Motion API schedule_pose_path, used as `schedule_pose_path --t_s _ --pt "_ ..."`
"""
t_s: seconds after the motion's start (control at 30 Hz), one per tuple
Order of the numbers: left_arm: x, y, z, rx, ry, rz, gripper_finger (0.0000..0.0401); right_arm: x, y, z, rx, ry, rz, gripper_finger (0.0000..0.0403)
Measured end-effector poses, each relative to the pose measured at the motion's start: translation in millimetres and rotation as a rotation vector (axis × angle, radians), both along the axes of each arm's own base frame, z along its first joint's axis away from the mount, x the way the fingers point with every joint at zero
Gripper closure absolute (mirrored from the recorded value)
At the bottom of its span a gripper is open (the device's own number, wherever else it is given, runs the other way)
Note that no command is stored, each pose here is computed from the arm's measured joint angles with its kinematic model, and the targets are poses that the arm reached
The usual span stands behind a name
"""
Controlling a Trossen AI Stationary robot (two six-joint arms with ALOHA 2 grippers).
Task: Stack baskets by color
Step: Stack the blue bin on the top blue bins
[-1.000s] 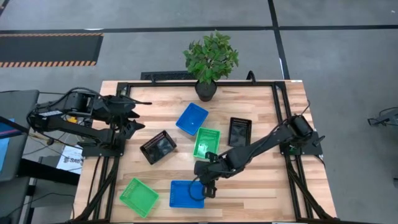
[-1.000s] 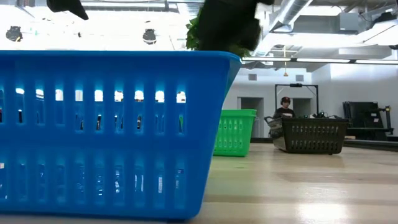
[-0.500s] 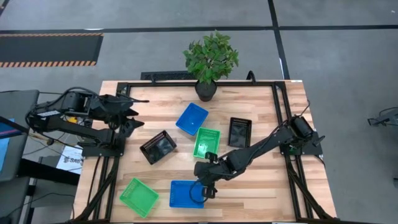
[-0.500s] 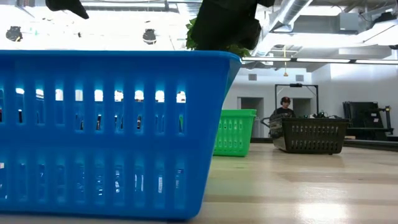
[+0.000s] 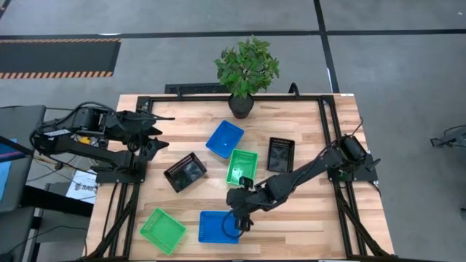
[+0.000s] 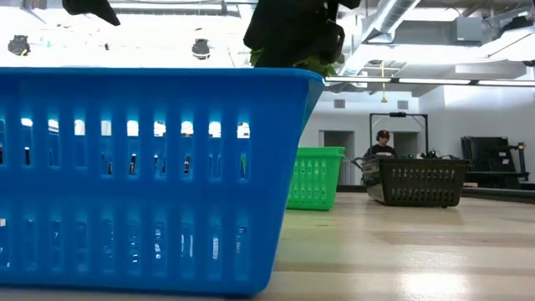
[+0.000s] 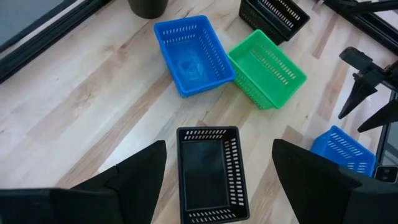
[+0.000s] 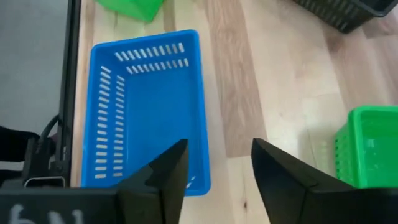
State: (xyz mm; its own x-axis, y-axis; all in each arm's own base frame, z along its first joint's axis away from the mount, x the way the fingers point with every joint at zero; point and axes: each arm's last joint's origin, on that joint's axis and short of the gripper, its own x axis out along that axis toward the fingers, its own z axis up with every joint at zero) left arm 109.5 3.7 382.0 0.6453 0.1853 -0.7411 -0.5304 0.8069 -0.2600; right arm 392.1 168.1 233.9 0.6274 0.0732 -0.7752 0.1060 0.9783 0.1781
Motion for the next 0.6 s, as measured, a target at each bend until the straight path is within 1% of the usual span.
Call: schedule_pose_path --t_s 0.07,0.17,0.23,0.27,0.3,0.37,0.43,0.53,0.6 --pt "0.1 0.0 0.0 0.002 0.000 0.001 0.0120 0.4 -0.6 -0.3 -0.006 0.000 0.006 0.0196" --pt "0.0 0.6 0.1 0.021 0.001 0.007 0.0120 6.4 1.4 -13.2 -0.027 0.005 0.022 0.0193" --pt "-0.2 0.7 0.2 0.025 0.001 0.011 0.0120 6.0 3.4 -21.3 -0.049 0.029 0.046 0.0197" --pt "-0.2 0.7 0.2 0.027 0.001 0.009 0.0120 12.3 6.1 -23.6 -0.034 -0.005 0.047 0.0200" --pt "-0.1 0.8 0.2 0.029 0.002 0.007 0.0120 14.2 7.0 -27.8 -0.035 -0.005 0.050 0.0203" --pt "0.0 0.8 0.1 0.030 0.003 0.006 0.0120 10.8 6.2 -34.5 -0.054 0.049 0.059 0.0208" --pt "-0.1 0.8 0.1 0.030 0.002 0.006 0.0120 15.6 7.0 -40.2 -0.037 0.034 0.066 0.0211" --pt "-0.2 0.8 0.1 0.030 0.004 0.006 0.0120 16.2 5.2 -43.9 -0.036 0.057 0.069 0.0213" --pt "-0.4 0.8 -0.2 0.031 0.008 0.005 0.0120 17.2 4.8 -44.6 -0.018 0.058 0.075 0.0213"
